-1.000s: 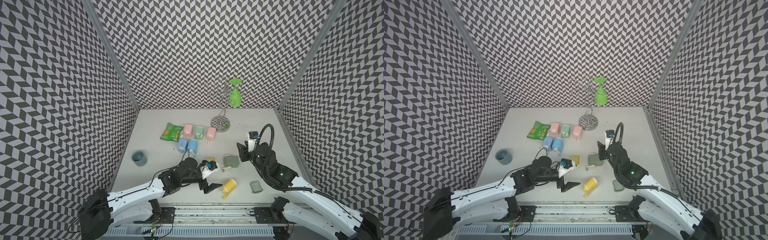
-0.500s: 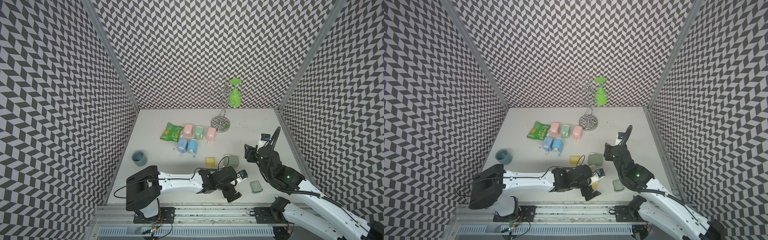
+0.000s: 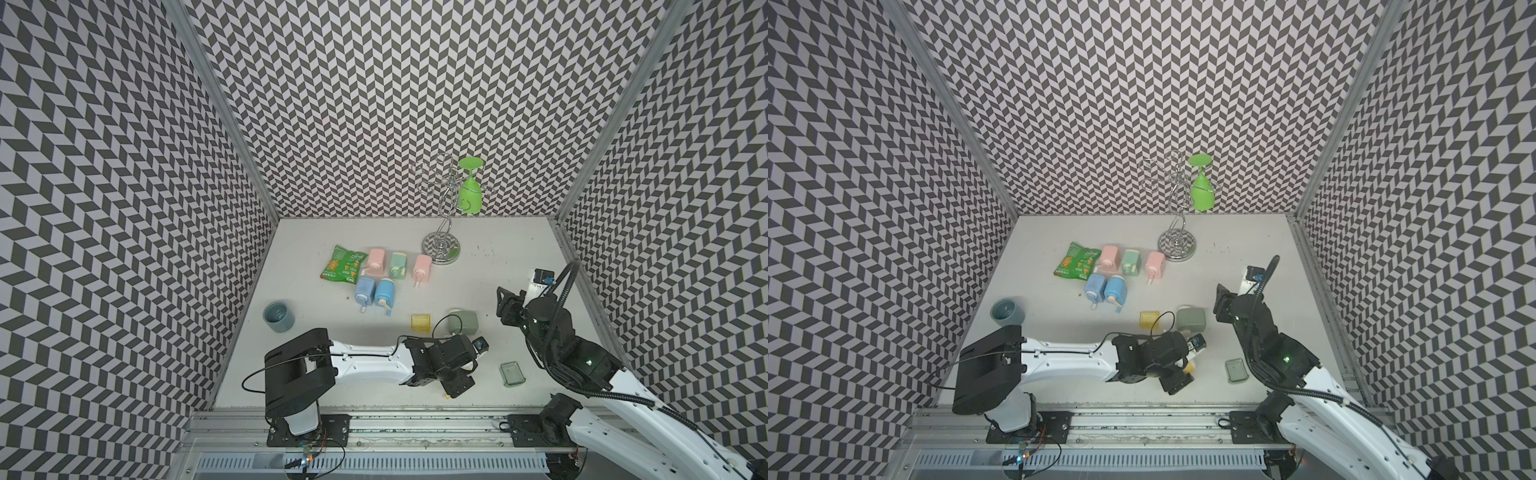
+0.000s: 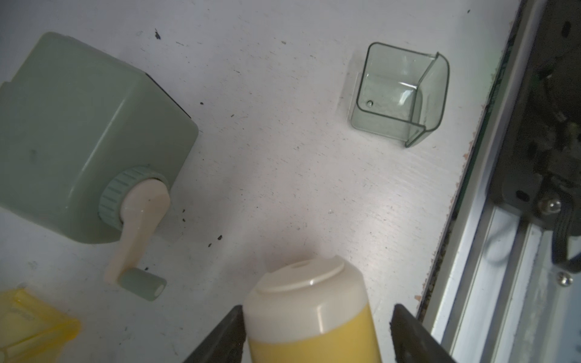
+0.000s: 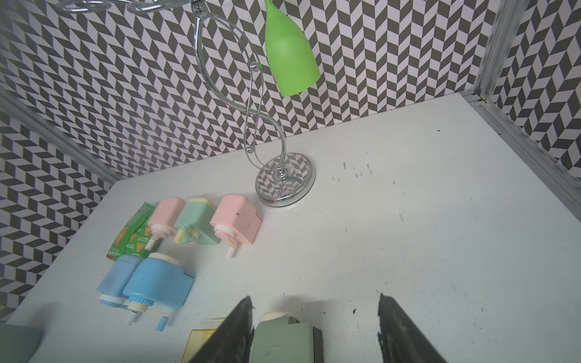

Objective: Put the tray back into the pencil sharpener
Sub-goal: Pick up the pencil sharpener from the center of the board.

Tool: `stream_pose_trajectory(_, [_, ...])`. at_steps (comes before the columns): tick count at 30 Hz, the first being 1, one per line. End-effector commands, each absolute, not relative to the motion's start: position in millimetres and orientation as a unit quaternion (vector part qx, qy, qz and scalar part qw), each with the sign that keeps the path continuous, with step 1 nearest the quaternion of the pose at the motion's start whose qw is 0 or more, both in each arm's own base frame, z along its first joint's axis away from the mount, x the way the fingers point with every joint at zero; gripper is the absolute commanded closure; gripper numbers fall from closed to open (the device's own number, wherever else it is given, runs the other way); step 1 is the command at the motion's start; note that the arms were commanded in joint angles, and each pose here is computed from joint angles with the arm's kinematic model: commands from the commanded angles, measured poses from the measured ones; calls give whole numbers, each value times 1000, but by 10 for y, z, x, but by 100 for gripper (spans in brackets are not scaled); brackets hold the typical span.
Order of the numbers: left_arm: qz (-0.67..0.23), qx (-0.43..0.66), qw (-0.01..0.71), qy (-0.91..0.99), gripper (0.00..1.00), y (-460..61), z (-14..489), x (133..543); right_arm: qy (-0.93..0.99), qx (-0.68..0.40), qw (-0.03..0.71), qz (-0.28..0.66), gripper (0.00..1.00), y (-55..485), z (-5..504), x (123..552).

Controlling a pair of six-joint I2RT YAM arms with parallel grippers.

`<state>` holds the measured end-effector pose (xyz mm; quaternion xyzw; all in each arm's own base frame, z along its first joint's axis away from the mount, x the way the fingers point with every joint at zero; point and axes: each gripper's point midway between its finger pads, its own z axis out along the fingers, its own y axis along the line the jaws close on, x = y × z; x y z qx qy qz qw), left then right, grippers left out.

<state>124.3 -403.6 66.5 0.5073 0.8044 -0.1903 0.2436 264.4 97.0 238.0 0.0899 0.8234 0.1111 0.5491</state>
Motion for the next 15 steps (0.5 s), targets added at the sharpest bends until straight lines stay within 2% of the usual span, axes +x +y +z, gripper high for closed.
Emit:
stream_pose_trajectory(1, [-201,508,235,804,31,-3991,690,1204,819,103,554,107,37,926,2376,2660])
stream_pose_trajectory(9, [-212,510,214,806,37,-3908,654,1208,821,103,552,108,38,938,2356,2669])
stream_pose_trajectory(15, [-215,508,216,805,49,-3878,670,1249,823,102,549,106,39,946,2357,2679])
